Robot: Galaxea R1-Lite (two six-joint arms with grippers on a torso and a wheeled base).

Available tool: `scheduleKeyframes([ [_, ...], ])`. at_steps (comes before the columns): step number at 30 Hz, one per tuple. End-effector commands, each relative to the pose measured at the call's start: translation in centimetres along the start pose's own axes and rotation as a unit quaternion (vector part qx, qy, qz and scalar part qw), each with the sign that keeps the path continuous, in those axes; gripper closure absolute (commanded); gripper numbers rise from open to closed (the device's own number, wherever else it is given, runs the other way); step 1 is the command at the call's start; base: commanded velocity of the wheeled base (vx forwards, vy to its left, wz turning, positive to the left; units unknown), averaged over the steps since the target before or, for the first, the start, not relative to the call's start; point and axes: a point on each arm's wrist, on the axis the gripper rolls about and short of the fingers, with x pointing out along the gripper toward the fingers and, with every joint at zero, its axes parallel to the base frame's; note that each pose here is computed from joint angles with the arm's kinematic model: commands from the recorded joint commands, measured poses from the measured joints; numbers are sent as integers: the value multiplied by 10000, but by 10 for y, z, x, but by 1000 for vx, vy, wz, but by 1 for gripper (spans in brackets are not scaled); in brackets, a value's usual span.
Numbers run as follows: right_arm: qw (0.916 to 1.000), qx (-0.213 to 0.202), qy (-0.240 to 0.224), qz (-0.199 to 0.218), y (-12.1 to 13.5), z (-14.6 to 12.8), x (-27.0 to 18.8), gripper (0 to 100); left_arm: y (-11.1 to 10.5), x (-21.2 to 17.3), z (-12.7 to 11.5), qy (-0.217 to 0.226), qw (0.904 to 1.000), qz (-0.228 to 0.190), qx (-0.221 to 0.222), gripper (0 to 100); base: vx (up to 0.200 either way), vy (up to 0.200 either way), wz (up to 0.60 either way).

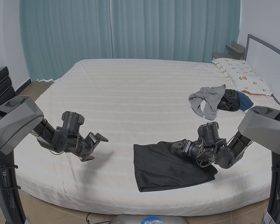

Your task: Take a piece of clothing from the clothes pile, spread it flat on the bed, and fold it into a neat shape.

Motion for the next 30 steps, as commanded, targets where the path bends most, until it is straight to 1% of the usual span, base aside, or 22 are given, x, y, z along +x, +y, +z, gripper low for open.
scheduleKeyframes([
  [1, 9984, 383, -365, -199, -23, 26, 14, 0, 0, 0, 0, -3, 10000, -4, 0, 0, 0, 0, 0],
  [3, 9973, 516, -449, -260, -30, 32, 13, 0, 0, 0, 0, -3, 10000, -4, 0, 0, 0, 0, 0],
  [4, 9973, 516, -449, -260, -30, 32, 13, 0, 0, 0, 0, -3, 10000, -4, 0, 0, 0, 0, 0],
  [5, 9963, 597, -530, -331, -38, 39, 10, 0, 0, 0, 0, -3, 10000, -4, 0, 0, 0, 0, 0],
  [9, 9943, 713, -650, -452, -51, 49, 5, 0, 0, 0, 0, -3, 10000, -4, 0, 0, 0, 0, 0],
  [12, 9935, 764, -703, -471, -55, 53, 4, 0, 0, 0, 0, 3, 10000, -8, -7, 0, 0, 0, 0],
  [19, 9938, 795, -643, -434, -55, 51, 5, 0, 0, 0, 0, -3, 10000, -4, -7, 0, 0, 0, 0],
  [21, 9937, 826, -661, -359, -52, 52, 4, 0, 0, 0, 0, 4, 10000, -8, -23, 0, 0, 0, 0],
  [25, 9919, 1034, -713, -202, -46, 49, 0, 0, 0, 0, 0, 5, 10000, 9, -12, 0, 0, 0, 0],
  [30, 9923, 1033, -686, -30, -46, 46, -4, 0, 0, 0, -1, 17, 10000, 22, -5, 0, 0, 0, 0],
])
